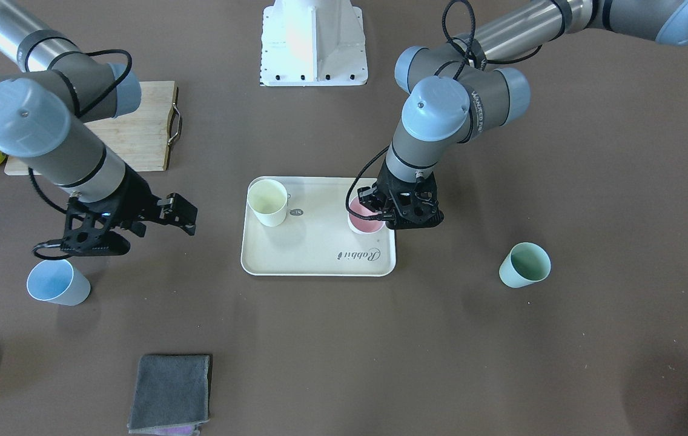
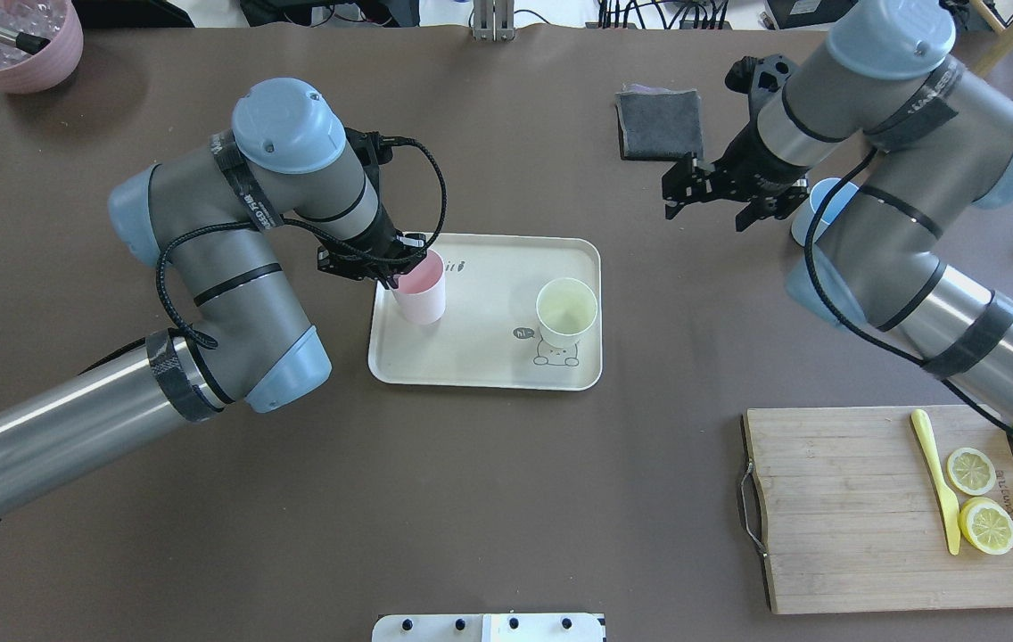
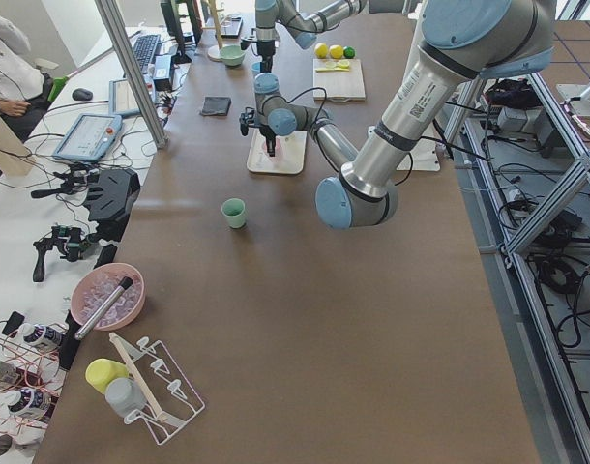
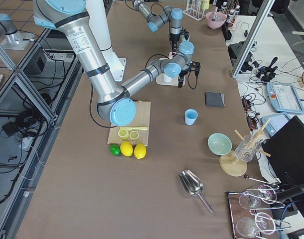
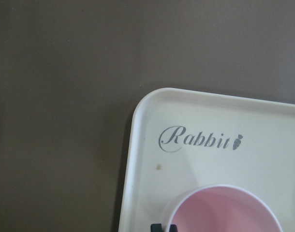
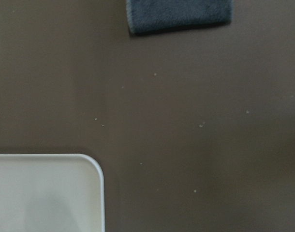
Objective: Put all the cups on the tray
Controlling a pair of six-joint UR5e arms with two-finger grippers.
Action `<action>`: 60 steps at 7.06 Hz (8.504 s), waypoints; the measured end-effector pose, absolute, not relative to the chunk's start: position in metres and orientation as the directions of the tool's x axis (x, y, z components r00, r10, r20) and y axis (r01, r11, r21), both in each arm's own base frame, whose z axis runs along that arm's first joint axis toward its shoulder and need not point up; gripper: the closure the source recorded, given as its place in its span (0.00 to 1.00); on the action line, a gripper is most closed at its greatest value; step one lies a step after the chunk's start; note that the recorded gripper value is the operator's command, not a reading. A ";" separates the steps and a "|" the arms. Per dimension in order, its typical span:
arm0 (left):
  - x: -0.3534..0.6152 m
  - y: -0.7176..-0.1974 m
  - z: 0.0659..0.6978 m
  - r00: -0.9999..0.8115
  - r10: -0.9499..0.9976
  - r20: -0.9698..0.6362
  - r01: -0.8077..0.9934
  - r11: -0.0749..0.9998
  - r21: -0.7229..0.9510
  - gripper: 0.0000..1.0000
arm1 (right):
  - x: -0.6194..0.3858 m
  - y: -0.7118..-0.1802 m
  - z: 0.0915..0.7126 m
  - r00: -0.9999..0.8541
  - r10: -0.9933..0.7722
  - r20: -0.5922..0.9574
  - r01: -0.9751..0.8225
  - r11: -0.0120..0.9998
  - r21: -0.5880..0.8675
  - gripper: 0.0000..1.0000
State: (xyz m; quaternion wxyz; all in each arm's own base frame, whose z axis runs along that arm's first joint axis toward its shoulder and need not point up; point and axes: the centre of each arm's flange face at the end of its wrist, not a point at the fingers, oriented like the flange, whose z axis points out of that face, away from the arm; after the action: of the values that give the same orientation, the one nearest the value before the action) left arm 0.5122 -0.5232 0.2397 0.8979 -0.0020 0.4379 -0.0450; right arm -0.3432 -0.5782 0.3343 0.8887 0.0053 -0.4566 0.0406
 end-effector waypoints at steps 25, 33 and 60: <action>0.366 -0.626 0.350 0.622 0.100 -0.777 0.000 0.992 0.128 1.00 | -0.501 -0.551 0.266 0.570 0.143 0.809 -0.054 0.989 -0.137 0.00; 0.523 -0.577 0.212 0.573 -0.018 -0.819 0.072 0.997 0.029 1.00 | -0.379 -0.584 0.315 0.521 0.145 0.841 -0.054 0.989 -0.137 0.00; -0.014 -0.490 0.511 0.720 0.213 -0.661 -0.142 0.977 0.160 0.02 | 0.076 -0.542 0.608 0.710 -0.147 0.689 0.074 0.988 0.135 0.00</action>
State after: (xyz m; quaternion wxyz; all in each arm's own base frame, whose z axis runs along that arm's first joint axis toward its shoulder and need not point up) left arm -0.0140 -0.4899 0.5113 0.9260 0.0491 0.3619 0.0956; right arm 0.0763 -0.5419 0.6081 0.9233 0.0488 -0.3762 -0.0599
